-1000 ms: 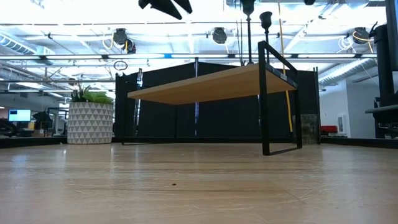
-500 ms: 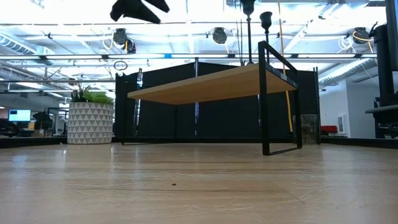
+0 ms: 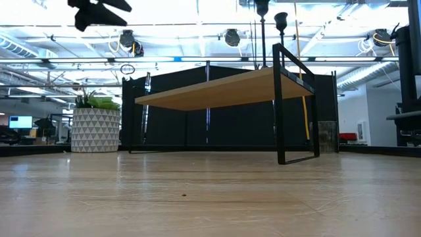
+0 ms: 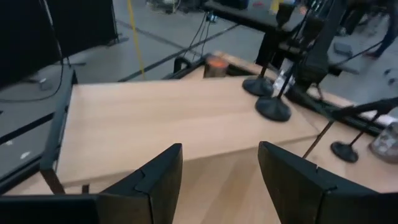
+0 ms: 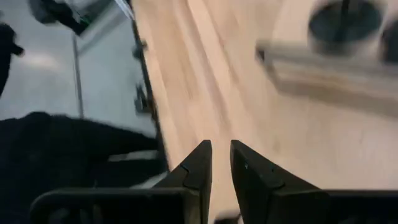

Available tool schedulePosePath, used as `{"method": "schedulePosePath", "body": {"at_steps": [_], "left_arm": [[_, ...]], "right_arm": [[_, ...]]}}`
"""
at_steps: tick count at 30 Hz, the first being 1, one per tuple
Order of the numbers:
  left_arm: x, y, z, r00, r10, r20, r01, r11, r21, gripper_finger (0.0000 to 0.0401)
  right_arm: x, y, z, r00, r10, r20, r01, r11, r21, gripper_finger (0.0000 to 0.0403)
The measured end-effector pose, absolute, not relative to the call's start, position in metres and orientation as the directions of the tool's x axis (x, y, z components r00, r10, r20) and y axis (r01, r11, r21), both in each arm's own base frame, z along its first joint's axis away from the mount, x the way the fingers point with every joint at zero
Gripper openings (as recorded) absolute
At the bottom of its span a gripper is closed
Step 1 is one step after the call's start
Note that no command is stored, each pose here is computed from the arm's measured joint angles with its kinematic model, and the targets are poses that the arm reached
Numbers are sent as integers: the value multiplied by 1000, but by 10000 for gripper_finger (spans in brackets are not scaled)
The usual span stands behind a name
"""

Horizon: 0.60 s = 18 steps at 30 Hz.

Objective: Pick & Place candle stick holders
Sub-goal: Put the black candle holder on the shelf

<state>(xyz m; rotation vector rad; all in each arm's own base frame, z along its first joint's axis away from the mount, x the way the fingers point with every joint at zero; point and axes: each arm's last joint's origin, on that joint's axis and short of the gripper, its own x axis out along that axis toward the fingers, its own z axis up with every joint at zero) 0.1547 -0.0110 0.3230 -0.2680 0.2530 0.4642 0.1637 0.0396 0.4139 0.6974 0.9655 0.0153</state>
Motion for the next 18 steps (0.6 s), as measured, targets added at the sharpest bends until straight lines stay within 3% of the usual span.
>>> {"method": "schedulePosePath", "body": {"at_steps": [7,13,18], "left_arm": [[126,-6,318,884,401,-241,-447,875,-185,216],[115,-4,312,887,400,-231,-444,875,-190,216],[113,-4,309,885,400,-236,-445,877,-183,216]], "right_arm": [[159,56,404,322,373,-870,619,612,491,54],[152,70,399,235,352,-906,792,471,389,54],[147,81,398,208,336,-919,848,406,341,54]]}}
